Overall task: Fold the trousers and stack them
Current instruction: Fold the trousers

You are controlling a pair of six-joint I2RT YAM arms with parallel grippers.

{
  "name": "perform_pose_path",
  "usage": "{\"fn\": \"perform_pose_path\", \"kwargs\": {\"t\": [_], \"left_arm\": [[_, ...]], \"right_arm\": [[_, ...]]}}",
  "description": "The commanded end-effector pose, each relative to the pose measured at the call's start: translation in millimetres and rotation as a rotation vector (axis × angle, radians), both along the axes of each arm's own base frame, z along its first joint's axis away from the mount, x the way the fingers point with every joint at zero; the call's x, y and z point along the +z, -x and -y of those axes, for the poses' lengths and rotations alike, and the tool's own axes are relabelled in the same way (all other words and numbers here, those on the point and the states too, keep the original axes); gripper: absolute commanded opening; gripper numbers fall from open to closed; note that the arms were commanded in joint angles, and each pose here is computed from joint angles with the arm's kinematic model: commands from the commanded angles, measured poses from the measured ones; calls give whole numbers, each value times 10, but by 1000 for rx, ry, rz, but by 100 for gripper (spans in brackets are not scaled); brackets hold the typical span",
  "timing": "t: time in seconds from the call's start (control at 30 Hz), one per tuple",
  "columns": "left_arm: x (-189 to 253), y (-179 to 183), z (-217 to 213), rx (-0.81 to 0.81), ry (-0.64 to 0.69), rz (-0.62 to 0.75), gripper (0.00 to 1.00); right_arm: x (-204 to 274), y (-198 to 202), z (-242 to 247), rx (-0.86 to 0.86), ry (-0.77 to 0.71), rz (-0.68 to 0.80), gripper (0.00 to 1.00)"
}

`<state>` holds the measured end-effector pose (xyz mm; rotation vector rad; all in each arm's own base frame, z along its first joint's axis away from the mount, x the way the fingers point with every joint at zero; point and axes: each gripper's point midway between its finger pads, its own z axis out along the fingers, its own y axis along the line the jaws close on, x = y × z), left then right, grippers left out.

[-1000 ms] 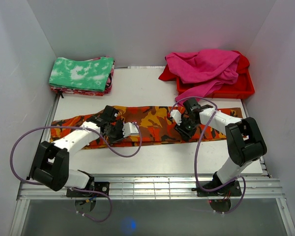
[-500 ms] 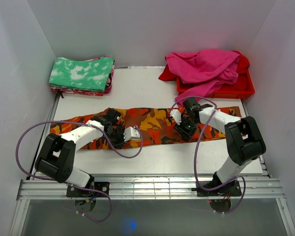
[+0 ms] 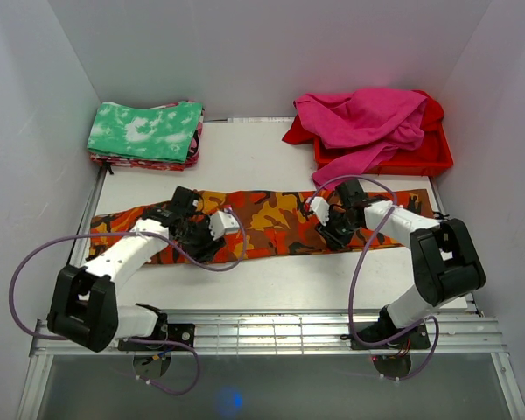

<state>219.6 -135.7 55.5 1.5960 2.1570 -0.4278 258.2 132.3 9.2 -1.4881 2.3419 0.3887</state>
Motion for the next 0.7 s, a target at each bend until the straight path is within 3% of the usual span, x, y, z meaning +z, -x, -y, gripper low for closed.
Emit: {"fn": "perform_pose_path", "kwargs": {"t": [0.0, 0.07, 0.2, 0.37, 0.43, 0.57, 0.67], "left_arm": [[518, -359, -169, 247, 82, 81, 63], [579, -494, -370, 370, 108, 61, 65], [525, -854, -1291, 756, 102, 36, 65], [101, -802, -1798, 942, 10, -74, 63], [-40, -761, -1977, 1013, -27, -106, 60], [-511, -532, -2195, 1087, -101, -255, 52], [-603, -422, -2313, 1109, -97, -309, 50]], "right_arm": [[-486, 714, 838, 4, 341, -224, 33], [-448, 740, 893, 17, 357, -204, 32], [-406, 678, 1012, 21, 393, -167, 36], [-66, 263, 634, -36, 235, -124, 74], [60, 58, 519, -56, 199, -105, 79], [-209, 66, 651, -69, 284, -165, 79], [-525, 286, 925, -61, 389, -235, 75]]}}
